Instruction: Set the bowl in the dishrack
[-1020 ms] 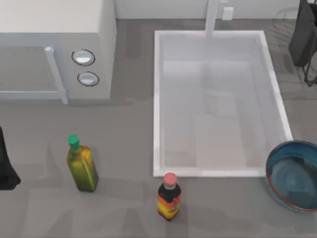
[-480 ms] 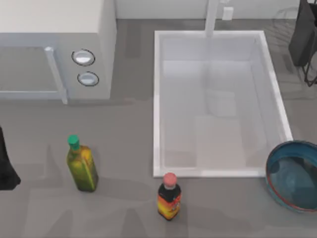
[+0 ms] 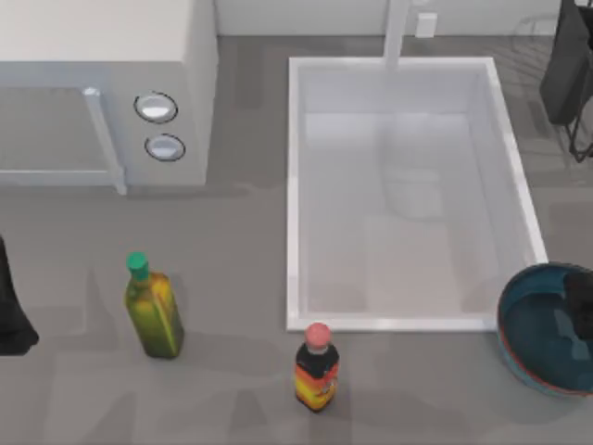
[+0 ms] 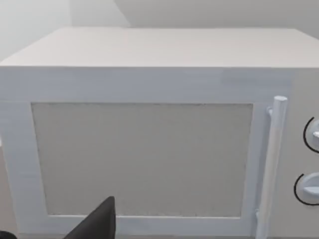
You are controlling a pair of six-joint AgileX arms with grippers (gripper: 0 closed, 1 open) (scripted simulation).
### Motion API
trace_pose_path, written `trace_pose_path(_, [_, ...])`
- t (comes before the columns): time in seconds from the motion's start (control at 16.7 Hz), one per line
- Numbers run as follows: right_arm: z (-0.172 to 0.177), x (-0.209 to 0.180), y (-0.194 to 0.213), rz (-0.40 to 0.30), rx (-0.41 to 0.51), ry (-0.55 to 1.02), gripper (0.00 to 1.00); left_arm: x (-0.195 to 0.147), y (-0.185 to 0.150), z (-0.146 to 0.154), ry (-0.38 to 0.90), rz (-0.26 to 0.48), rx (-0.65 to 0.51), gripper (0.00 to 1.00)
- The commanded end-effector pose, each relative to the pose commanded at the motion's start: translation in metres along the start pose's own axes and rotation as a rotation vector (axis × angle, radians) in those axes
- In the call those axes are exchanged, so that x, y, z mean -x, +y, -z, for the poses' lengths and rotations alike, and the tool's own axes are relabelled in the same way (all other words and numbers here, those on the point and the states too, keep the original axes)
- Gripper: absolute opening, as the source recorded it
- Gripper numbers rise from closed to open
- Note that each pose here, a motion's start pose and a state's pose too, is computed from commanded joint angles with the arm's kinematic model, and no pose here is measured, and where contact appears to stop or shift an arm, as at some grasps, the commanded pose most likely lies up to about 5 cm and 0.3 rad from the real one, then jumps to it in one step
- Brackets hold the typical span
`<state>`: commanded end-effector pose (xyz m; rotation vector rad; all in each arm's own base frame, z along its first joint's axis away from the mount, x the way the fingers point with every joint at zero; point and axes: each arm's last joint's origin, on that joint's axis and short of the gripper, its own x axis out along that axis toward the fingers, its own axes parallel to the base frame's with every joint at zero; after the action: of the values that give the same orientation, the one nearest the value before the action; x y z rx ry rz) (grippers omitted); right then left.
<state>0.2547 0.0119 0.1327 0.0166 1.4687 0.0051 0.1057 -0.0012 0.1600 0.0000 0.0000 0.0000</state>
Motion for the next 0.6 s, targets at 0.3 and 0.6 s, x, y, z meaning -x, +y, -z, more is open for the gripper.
trace_pose_path(0.3, [0.0005, -0.0016, 0.0, 0.0, 0.0, 0.001, 0.92, 0.0, 0.0, 0.0, 0.0, 0.0, 0.0, 1.0])
trace_pose_path(0.6, [0.0005, -0.0016, 0.0, 0.0, 0.0, 0.001, 0.55, 0.0, 0.0, 0.0, 0.0, 0.0, 0.0, 1.0])
